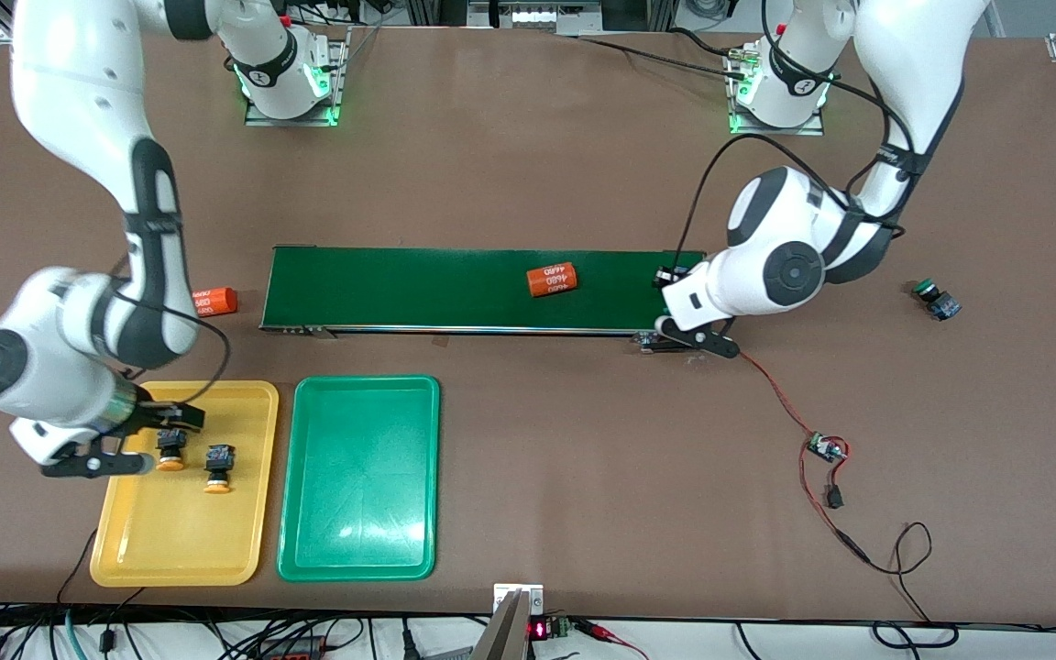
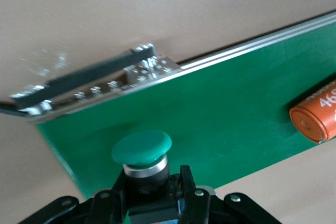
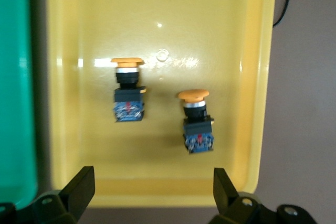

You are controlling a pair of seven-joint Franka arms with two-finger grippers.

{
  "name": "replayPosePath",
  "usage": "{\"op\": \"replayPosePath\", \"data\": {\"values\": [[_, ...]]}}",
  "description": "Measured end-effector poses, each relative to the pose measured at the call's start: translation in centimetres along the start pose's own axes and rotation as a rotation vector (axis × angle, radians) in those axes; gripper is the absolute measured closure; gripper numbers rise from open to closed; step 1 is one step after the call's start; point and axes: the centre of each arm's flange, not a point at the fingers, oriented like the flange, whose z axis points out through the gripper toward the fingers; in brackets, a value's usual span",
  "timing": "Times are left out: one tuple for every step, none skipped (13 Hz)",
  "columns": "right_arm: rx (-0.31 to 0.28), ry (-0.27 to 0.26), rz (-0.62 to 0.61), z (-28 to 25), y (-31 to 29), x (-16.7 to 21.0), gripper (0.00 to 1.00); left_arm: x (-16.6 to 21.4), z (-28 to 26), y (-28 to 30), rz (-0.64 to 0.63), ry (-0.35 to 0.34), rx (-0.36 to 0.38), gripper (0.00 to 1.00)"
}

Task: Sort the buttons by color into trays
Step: 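Place the green button on the belt while the right gripper rises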

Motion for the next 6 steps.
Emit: {"op": "replayPosePath", "data": {"values": [[0.024,0.001,0.011,-2.6,-0.1,-0.4,0.0,-0.1,0.6,0.3,0.001,-0.01,-0.001,0.59],[0.045,0.003,0.024,-4.7,-0.7,-0.7,0.0,-0.2,1.2,0.5,0.002,-0.02,-0.002,0.59],[0.061,0.002,0.043,-6.3,-2.0,-1.0,0.0,-0.2,1.7,0.6,0.004,-0.024,-0.002,0.59],[0.073,-0.003,0.071,-7.4,-3.7,-1.2,0.0,-0.2,2.2,0.6,0.004,-0.019,-0.003,0.59],[0.083,-0.008,0.104,-8.4,-5.7,-1.5,0.0,-0.2,2.7,0.6,0.003,-0.009,-0.004,0.59],[0.089,-0.012,0.142,-9.1,-7.9,-1.8,0.0,-0.2,2.9,0.5,0.002,-0.001,-0.004,0.52]]}}
